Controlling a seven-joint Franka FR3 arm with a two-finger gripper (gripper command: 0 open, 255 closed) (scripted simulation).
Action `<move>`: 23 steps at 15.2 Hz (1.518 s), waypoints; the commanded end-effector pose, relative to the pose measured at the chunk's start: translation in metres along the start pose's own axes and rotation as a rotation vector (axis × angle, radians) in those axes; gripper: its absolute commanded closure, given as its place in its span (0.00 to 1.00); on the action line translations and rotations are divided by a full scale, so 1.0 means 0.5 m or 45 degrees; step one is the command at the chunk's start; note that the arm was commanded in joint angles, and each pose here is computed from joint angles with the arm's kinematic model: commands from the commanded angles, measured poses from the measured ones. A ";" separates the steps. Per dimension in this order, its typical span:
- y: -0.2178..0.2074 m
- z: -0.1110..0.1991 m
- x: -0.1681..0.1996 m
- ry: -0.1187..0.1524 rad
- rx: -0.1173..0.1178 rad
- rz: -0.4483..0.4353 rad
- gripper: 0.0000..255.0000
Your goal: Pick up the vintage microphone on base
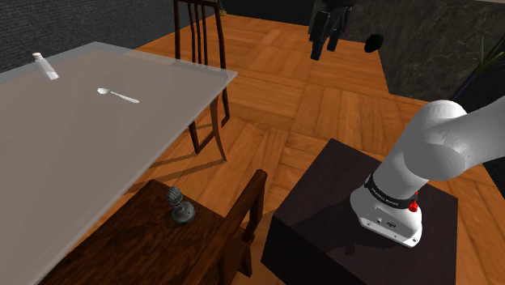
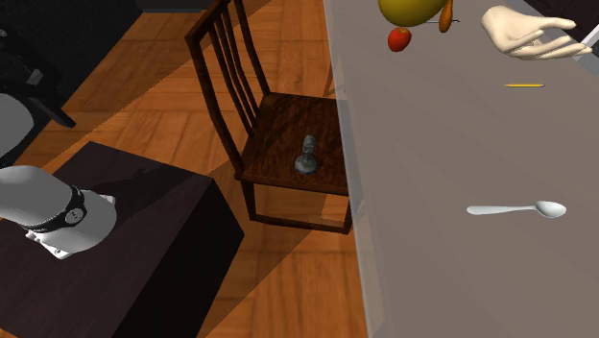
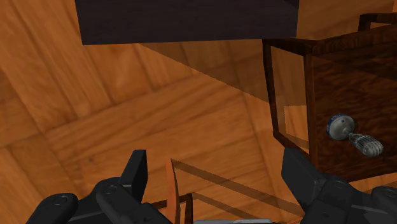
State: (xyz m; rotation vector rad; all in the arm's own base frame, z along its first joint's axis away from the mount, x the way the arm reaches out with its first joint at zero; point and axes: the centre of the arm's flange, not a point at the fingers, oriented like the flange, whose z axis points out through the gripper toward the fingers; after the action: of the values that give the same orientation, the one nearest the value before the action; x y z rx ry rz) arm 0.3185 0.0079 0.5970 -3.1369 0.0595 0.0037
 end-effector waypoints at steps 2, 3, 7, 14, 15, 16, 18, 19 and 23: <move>-0.018 0.016 0.010 -0.004 0.003 0.002 0.00; -0.037 0.032 0.019 -0.008 0.006 0.005 0.00; -0.111 0.095 0.058 -0.024 0.018 0.014 0.00; -0.241 0.206 0.125 -0.052 0.038 0.031 0.00; -0.260 0.222 0.135 -0.056 0.041 0.034 0.00; -0.278 0.238 0.144 -0.060 0.044 0.036 0.00; -0.316 0.269 0.163 -0.068 0.050 0.041 0.00; -0.335 0.285 0.173 -0.072 0.053 0.043 0.00; -0.410 0.348 0.210 -0.088 0.065 0.053 0.00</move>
State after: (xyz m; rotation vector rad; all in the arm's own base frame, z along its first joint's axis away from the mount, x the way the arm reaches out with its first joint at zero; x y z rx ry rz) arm 0.4261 0.2002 0.4320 -3.0851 0.1177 0.1049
